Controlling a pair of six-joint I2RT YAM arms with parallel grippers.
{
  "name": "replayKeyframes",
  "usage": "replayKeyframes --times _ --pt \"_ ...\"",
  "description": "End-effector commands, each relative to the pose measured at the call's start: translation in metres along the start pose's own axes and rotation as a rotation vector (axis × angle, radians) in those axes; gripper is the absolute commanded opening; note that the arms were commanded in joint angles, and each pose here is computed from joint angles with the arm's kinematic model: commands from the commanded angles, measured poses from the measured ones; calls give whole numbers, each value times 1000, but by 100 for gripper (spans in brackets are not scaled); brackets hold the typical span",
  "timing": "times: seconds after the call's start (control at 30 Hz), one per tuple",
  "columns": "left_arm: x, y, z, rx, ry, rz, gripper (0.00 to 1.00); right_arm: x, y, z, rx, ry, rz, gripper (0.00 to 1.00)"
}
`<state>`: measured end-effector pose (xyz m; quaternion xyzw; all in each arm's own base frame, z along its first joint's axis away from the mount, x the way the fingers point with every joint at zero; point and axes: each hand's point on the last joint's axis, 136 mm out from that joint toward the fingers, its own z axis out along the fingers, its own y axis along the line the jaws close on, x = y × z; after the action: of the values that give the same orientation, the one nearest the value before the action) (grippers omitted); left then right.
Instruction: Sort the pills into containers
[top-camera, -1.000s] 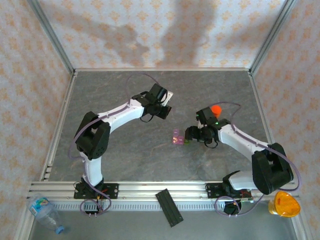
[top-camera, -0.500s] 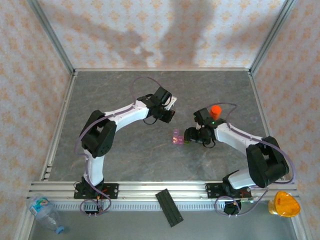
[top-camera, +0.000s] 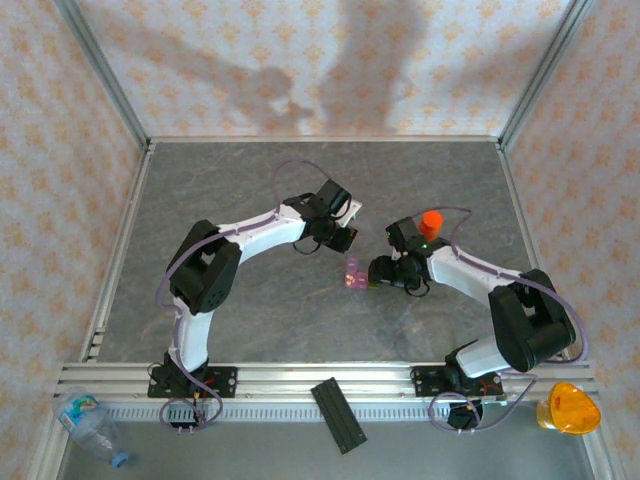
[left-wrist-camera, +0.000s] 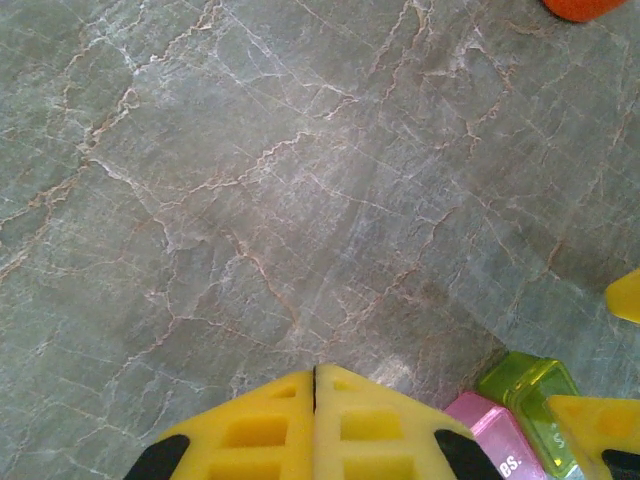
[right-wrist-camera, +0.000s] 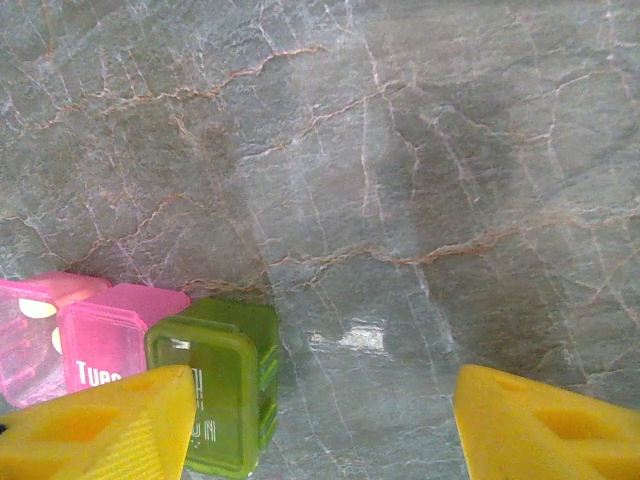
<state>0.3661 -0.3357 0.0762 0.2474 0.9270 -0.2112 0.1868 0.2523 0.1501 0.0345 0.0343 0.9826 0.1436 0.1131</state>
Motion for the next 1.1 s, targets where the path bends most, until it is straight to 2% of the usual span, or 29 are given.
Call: replayKeyframes --times 0.0,0.6,1.07 --pt "1 -9 4 23 19 1 0 4 -10 6 50 -2 10 68" --pt "21 -18 15 61 105 13 0 7 -13 7 61 -4 20 67" --pt "22 -33 0 95 101 36 0 7 -15 7 68 -8 22 67"
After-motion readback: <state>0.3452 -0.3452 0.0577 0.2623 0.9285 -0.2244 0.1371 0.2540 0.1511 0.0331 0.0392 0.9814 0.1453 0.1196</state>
